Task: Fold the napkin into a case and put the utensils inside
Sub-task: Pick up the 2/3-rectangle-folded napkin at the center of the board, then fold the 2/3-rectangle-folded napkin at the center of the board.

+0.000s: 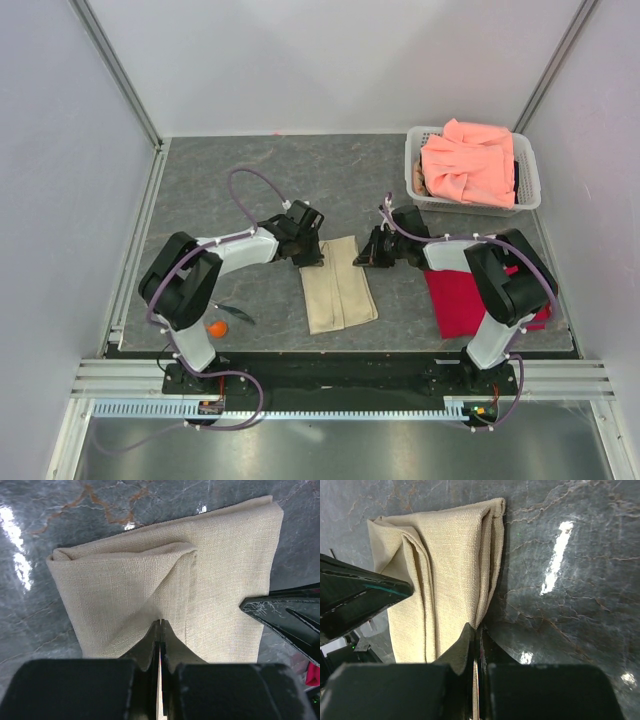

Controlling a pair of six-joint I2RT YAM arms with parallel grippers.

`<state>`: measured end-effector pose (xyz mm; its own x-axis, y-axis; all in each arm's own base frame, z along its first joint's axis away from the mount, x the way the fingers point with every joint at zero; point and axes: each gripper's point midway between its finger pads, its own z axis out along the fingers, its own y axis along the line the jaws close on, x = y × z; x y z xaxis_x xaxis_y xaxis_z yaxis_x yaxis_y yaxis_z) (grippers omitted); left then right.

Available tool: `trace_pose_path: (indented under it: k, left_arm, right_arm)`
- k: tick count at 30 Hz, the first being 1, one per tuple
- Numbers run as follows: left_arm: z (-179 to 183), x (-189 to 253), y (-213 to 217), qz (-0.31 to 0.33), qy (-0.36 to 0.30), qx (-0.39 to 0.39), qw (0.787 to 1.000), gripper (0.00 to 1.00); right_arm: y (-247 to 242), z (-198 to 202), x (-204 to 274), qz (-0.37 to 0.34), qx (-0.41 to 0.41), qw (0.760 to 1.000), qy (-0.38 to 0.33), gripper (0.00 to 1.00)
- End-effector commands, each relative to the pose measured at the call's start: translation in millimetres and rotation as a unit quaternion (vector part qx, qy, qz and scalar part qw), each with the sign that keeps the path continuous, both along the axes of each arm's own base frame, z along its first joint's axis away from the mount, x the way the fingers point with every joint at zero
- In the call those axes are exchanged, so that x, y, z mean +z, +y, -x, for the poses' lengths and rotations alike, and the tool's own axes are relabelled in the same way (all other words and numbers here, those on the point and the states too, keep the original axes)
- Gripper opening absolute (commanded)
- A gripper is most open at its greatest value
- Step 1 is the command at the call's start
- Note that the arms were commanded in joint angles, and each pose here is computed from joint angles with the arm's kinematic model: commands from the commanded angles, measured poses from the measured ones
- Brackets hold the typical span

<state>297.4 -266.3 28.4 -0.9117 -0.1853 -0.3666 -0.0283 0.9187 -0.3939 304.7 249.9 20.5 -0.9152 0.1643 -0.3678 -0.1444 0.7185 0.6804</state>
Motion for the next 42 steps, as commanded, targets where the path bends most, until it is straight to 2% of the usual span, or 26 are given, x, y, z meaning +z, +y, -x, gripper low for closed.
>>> trace_pose_path:
  k: [1, 8, 18, 25, 33, 42]
  left_arm:
    - [-8, -3, -15, 0.025, -0.018, -0.027, 0.999, 0.02]
    - [-1, -30, -12, 0.019, -0.001, -0.029, 0.999, 0.02]
    - [5, -43, -9, 0.023, 0.004, -0.021, 0.999, 0.02]
    - [7, -31, -11, 0.037, 0.000, -0.024, 0.999, 0.02]
    - [19, 12, -17, 0.087, -0.010, -0.036, 0.996, 0.02]
    - [50, 3, 10, 0.070, -0.002, -0.032, 0.997, 0.02]
  right_arm:
    - [7, -15, 31, 0.009, 0.004, 0.999, -0.051, 0.00]
    - [22, -13, 44, 0.017, 0.007, 0.998, -0.058, 0.00]
    - [80, 4, 75, -0.028, 0.025, 0.997, -0.069, 0.00]
    - [75, 5, 68, -0.018, -0.004, 0.998, -0.060, 0.00]
    - [69, 1, 65, -0.009, -0.034, 0.998, -0.045, 0.00]
    - [66, 1, 62, -0.008, -0.061, 0.998, -0.023, 0.00]
